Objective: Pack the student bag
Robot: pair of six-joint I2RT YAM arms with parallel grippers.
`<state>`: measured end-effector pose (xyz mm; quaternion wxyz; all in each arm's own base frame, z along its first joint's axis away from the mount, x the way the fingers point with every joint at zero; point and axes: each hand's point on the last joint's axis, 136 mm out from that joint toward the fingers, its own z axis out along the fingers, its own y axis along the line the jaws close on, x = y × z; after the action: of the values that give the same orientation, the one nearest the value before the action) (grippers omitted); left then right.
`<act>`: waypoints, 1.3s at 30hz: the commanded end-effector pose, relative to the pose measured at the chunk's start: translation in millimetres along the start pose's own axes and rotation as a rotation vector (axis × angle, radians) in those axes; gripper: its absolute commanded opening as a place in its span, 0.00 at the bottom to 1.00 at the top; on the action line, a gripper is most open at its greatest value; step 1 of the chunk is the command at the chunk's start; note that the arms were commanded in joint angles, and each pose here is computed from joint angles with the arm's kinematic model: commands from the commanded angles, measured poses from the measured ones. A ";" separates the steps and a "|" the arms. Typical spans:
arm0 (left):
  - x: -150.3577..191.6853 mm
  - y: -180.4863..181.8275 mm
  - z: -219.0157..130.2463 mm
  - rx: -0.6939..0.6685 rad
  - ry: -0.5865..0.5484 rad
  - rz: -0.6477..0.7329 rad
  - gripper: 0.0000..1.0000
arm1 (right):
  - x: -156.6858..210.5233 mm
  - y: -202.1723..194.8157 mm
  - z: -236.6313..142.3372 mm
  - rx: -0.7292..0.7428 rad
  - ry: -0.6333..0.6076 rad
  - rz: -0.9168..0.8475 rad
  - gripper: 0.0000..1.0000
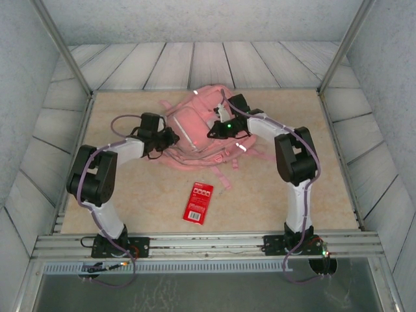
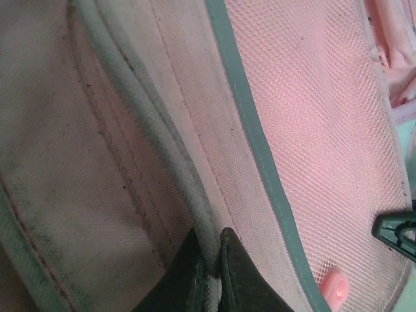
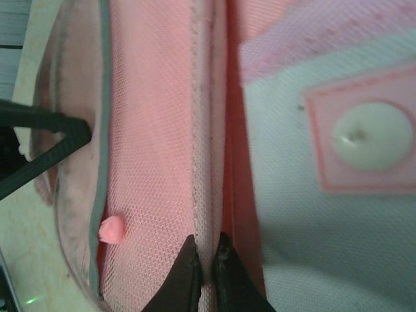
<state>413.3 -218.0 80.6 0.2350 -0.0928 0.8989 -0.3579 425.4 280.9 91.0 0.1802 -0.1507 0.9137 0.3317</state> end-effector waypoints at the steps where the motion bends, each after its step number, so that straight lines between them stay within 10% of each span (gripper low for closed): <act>1: -13.7 -39.0 3.3 0.137 0.026 0.116 0.07 | 34.7 41.0 -25.8 -0.137 0.072 0.012 0.03; 5: -4.8 -56.2 11.7 0.183 0.108 0.239 0.07 | 44.4 62.3 -46.0 -0.233 0.023 0.046 0.02; 14: -20.6 -53.9 -21.1 0.056 -0.038 0.308 0.64 | 26.5 55.7 -60.4 -0.214 -0.210 0.182 0.00; 25: 17.9 -73.1 -91.3 -0.116 -0.127 0.401 0.71 | -12.4 38.1 -67.8 -0.192 -0.445 0.344 0.00; 39: 86.6 -100.5 -35.0 -0.162 -0.035 0.445 0.71 | -27.1 41.2 -86.8 -0.194 -0.547 0.365 0.00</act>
<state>308.7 -296.3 136.5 0.3009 0.0984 0.9187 -0.2361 401.8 257.2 133.3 0.2718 0.1099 0.8495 0.4387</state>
